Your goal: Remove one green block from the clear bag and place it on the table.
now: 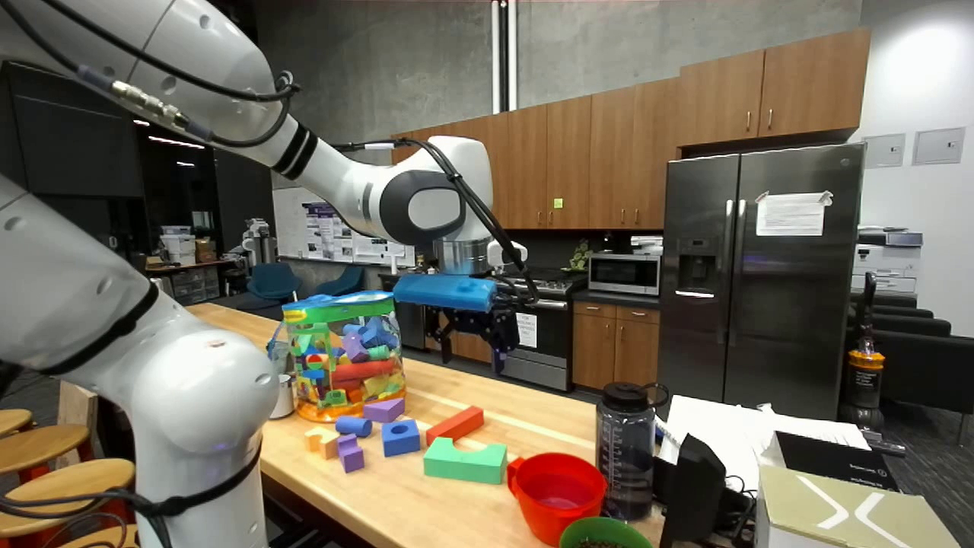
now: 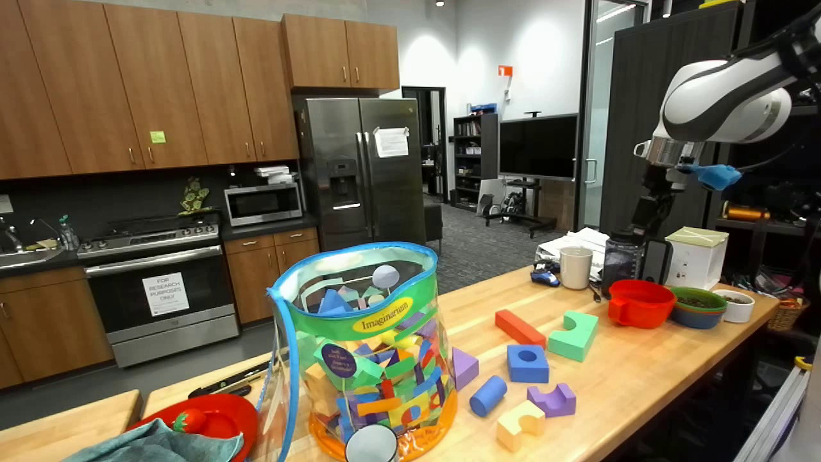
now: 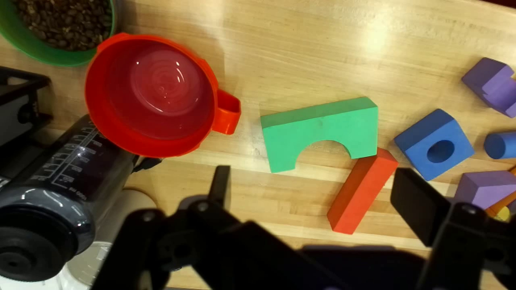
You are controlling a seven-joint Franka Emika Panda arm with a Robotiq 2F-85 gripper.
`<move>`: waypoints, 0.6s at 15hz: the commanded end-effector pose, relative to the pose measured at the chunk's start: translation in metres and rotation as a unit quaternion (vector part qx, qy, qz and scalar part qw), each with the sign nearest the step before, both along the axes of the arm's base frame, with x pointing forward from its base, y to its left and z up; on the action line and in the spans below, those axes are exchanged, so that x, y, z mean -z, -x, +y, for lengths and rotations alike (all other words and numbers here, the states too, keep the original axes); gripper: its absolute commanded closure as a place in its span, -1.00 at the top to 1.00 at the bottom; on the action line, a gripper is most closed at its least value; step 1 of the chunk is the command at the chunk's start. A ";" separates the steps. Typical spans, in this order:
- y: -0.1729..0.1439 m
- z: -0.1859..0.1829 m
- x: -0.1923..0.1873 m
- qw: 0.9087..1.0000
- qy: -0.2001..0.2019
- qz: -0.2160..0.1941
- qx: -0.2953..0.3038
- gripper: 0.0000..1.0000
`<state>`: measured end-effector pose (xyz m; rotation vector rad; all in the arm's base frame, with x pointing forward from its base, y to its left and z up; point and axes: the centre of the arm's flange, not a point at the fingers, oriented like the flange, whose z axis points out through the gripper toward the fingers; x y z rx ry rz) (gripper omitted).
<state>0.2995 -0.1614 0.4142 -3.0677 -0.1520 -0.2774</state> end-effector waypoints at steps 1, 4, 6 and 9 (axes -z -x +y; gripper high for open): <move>0.000 0.000 0.000 1.000 0.000 0.000 0.000 1.00; 0.000 0.000 0.000 1.000 0.000 0.000 0.000 1.00; 0.000 0.000 0.000 1.000 0.000 0.000 0.000 1.00; -0.002 -0.001 -0.003 1.000 0.001 0.001 -0.007 1.00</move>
